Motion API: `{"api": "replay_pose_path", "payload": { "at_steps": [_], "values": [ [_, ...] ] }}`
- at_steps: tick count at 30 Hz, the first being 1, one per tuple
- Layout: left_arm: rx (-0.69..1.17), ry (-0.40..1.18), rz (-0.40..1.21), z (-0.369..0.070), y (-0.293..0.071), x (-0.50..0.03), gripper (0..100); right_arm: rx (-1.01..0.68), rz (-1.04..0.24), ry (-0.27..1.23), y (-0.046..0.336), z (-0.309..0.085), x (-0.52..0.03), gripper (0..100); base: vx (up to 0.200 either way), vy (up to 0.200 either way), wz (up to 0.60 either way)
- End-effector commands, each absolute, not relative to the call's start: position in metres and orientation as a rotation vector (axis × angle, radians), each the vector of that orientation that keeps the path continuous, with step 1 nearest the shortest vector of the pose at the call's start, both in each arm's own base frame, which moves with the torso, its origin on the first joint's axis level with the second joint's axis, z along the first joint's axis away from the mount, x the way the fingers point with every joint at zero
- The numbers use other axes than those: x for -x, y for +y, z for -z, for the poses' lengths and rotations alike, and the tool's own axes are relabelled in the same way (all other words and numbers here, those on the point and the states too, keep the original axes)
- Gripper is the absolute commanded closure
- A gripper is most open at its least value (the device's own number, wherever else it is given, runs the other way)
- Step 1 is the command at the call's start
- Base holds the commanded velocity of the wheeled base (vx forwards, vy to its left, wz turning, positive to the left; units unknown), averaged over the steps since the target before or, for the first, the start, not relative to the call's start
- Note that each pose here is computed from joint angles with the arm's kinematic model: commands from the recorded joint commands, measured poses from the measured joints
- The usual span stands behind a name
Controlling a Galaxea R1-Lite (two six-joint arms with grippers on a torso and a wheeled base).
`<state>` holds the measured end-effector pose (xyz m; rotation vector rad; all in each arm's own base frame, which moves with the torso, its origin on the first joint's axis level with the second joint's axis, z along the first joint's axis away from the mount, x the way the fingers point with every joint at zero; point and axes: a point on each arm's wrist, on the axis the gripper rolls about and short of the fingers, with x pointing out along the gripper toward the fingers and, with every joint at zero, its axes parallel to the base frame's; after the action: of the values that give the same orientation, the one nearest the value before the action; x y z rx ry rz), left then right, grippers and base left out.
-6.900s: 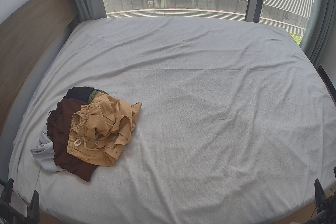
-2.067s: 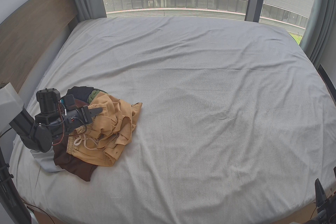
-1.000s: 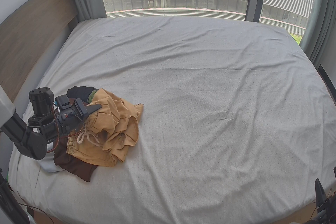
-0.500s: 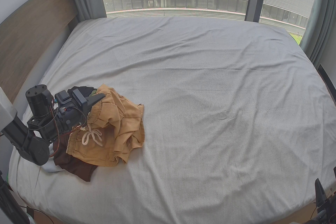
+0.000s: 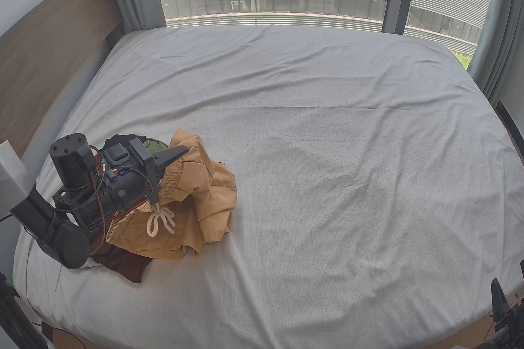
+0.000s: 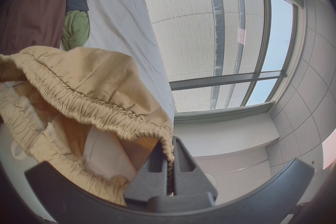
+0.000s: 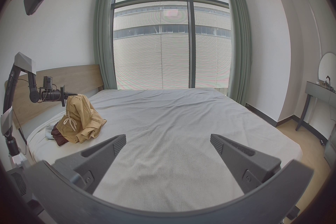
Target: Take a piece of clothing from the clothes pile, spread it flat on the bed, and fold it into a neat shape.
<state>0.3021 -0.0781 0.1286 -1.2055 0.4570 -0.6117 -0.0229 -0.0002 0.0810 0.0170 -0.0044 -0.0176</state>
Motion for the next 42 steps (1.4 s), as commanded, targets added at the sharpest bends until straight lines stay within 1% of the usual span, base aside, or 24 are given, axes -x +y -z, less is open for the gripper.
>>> {"api": "replay_pose_path", "payload": {
  "at_steps": [1,15,23,32,36,42],
  "values": [
    [1.221,0.468,0.649,-0.134,-0.088,-0.299,100,-0.017,0.017,-0.003,0.000,-0.076,0.023,0,0.000,0.000,0.00],
    [1.401,0.492,0.785,-0.175,-0.110,-0.284,100,-0.015,0.017,-0.003,0.000,-0.076,0.023,0,0.000,0.000,0.00],
    [1.398,0.527,0.892,-0.188,-0.136,-0.271,100,-0.015,0.018,-0.003,0.000,-0.076,0.023,0,0.000,0.000,0.00],
    [1.419,0.544,0.926,-0.198,-0.153,-0.269,100,-0.014,0.018,-0.003,0.000,-0.076,0.023,0,0.000,0.000,0.00],
    [1.431,0.530,0.932,-0.205,-0.167,-0.268,100,-0.015,0.018,-0.003,0.000,-0.076,0.023,0,0.000,0.000,0.00],
    [1.434,0.558,0.940,-0.215,-0.181,-0.267,100,-0.015,0.017,-0.003,0.000,-0.076,0.023,0,0.000,0.000,0.00]
  ]
}}
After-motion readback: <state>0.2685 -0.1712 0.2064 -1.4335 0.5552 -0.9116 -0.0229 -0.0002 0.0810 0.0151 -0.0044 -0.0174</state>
